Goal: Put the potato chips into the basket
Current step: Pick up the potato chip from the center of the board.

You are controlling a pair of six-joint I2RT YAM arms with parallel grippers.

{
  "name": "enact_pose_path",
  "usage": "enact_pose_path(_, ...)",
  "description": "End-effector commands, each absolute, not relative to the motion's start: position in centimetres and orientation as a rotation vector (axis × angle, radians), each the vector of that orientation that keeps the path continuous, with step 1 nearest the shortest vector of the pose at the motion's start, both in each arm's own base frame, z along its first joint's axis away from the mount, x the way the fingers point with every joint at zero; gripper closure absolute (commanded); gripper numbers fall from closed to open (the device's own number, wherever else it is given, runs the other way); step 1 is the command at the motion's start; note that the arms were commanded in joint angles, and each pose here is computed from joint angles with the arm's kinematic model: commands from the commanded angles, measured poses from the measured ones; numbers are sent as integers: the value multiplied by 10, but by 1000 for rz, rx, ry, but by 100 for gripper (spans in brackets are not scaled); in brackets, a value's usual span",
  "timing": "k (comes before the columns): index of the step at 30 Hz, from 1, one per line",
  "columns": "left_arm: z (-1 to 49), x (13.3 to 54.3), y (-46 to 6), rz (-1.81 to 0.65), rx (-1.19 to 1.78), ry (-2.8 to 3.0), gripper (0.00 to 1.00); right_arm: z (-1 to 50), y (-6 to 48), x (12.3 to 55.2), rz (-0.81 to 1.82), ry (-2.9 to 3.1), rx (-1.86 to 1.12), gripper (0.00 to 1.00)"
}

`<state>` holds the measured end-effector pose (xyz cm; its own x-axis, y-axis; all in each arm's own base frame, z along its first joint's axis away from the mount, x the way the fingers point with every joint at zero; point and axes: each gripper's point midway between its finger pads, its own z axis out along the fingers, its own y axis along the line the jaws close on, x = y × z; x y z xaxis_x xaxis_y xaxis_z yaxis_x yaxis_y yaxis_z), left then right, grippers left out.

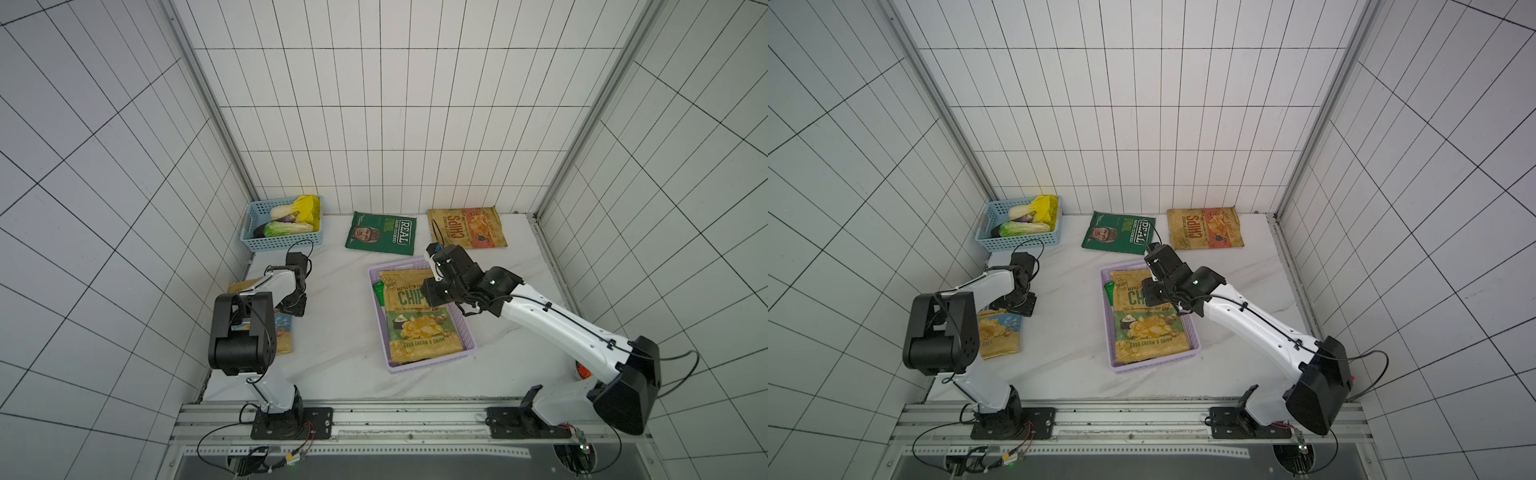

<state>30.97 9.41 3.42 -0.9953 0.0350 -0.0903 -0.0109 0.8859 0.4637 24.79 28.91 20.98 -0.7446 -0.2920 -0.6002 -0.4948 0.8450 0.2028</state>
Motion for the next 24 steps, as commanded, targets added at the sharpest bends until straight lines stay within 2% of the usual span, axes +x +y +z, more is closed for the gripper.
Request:
enact_pose_path(1,15,304,95,691,-3,3004,27,210,290,245,471,2454,-566,66)
enact_pose_path(5,11,298,97,617,-24,3028,39,214,289,246,467,2443,-560,66)
enact_pose_path(9,11,296,97,588,-25,3036,63,216,292,245,480,2440,-564,66)
enact_pose_path(12,11,296,95,573,-33,3035,75,219,293,245,485,2430,-567,66)
enact_pose_path(16,13,297,96,574,-46,3022,98,221,294,242,489,2420,-577,66)
enact_pose_path(24,31,299,101,595,-86,2976,100,219,295,235,500,2416,-591,66)
